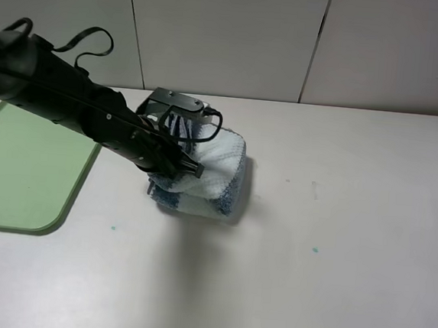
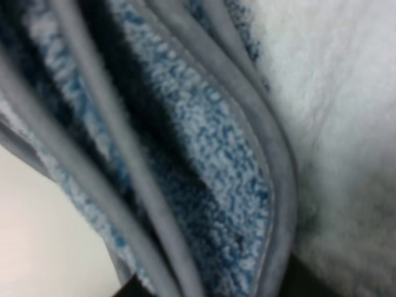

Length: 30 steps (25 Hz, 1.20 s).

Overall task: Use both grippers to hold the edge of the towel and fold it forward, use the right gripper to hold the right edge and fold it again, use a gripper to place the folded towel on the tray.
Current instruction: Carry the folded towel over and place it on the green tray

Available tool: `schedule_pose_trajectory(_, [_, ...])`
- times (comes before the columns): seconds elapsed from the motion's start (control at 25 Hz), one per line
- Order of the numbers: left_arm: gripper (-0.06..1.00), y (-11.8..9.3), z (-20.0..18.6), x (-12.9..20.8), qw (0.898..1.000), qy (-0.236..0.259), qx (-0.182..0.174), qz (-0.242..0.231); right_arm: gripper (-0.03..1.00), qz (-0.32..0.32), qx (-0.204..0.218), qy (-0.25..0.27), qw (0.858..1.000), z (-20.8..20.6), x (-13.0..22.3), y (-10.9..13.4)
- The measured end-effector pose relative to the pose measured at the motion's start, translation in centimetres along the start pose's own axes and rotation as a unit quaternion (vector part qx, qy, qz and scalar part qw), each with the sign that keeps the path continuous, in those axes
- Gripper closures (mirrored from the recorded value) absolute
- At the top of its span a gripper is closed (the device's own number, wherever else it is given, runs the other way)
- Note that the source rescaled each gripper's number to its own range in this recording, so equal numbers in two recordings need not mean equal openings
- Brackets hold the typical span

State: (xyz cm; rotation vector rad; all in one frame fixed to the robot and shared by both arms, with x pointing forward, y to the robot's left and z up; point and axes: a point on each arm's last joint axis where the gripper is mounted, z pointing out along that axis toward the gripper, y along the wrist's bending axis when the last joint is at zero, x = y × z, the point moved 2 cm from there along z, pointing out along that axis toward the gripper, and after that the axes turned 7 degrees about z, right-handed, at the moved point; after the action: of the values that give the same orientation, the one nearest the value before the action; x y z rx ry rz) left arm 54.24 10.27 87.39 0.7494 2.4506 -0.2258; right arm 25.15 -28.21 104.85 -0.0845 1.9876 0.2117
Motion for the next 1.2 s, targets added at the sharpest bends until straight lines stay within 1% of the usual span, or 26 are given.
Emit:
schedule_pose_trajectory(0.2, [0.77, 2.7, -1.8, 0.1, 1.000, -0.005, -0.022, -0.012, -0.03, 0.000, 0.000, 0.000, 1.000, 0.0, 0.0, 0.0])
schedule_pose_trajectory(0.36, [0.77, 4.4, -3.1, 0.0, 0.999, -0.005, -0.035, -0.016, -0.03, 0.000, 0.000, 0.000, 1.000, 0.0, 0.0, 0.0])
schedule_pose_trajectory(0.64, [0.77, 6.8, -4.8, 0.2, 0.998, 0.006, -0.055, -0.030, -0.03, 0.000, 0.000, 0.000, 1.000, 0.0, 0.0, 0.0])
schedule_pose_trajectory(0.84, [0.77, 8.3, -6.2, 0.5, 0.997, 0.007, -0.072, -0.031, -0.03, 0.000, 0.000, 0.000, 1.000, 0.0, 0.0, 0.0])
schedule_pose_trajectory(1.2, [0.77, 10.8, -9.2, 2.8, 0.992, 0.002, -0.104, -0.074, -0.03, 0.000, 0.000, 0.000, 1.000, 0.0, 0.0, 0.0])
